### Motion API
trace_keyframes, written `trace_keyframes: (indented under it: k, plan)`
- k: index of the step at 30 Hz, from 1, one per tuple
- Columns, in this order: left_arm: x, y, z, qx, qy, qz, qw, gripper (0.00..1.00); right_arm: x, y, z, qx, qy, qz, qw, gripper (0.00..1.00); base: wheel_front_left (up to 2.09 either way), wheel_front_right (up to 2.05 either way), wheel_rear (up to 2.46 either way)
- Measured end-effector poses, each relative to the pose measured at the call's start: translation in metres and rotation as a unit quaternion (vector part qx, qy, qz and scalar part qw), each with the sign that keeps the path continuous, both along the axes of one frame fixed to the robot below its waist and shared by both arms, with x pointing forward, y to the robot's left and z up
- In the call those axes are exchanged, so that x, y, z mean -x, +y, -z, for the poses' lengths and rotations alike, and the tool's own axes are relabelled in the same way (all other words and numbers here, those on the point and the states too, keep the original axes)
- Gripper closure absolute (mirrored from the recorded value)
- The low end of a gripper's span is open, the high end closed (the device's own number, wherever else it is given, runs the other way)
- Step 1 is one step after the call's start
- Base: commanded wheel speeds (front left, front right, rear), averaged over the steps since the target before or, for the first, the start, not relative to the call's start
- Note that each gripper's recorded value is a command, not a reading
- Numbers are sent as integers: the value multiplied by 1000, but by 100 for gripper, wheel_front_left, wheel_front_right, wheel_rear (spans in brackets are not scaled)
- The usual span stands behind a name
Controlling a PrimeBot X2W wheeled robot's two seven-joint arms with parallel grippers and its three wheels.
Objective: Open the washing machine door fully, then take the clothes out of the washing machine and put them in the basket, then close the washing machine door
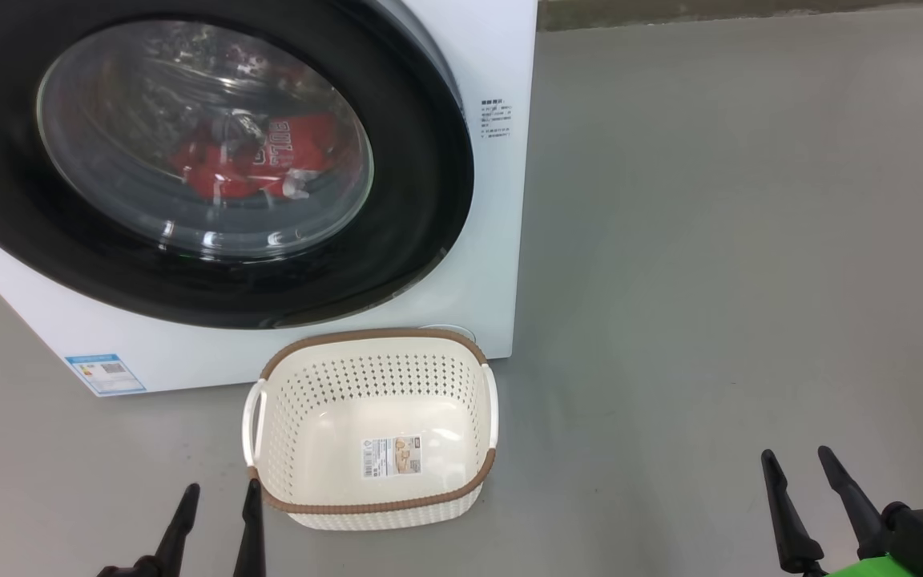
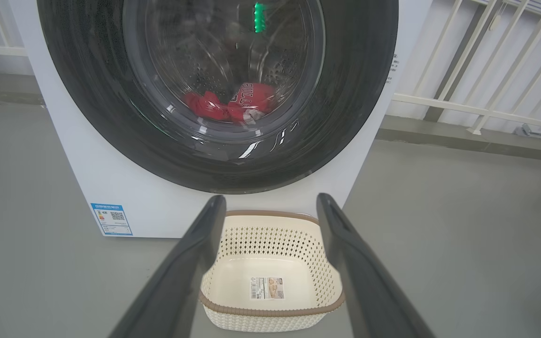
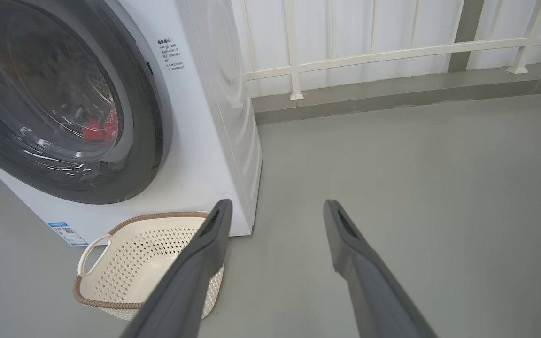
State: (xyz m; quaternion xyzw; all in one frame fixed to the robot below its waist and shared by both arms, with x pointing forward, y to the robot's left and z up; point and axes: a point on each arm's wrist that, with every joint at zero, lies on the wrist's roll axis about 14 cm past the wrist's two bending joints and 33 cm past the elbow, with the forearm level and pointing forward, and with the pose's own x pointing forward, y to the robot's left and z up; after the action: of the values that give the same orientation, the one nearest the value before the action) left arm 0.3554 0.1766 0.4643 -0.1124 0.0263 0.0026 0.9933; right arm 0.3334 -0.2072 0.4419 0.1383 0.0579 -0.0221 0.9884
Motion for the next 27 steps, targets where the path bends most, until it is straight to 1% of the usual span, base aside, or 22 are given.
trace_keyframes:
  k: [8,16,17,18,20,24,27]
  plan:
    - [2,2,7,9,10,-2,1000,0,3,-12,-2,-3,-3,22,1000,0,0,0,0]
    - [2,3,10,10,15,-2,1000,0,10,-10,4,-11,6,27,1000,0,0,0,0]
    - [2,3,10,10,15,-2,1000,0,9,-10,4,-12,5,27,1000,13,0,0,0]
    - [3,3,10,10,15,-2,1000,0,9,-9,3,-15,4,28,999,54,0,0,0]
    - [3,4,10,10,15,-3,1000,0,8,-9,1,-22,-1,30,999,100,0,0,0]
    - [3,3,11,11,16,-2,1000,0,1,-4,-7,-28,-14,24,999,100,0,0,0]
    - [3,1,13,12,21,1,1000,0,-18,-1,-27,-61,-50,27,996,100,0,0,0]
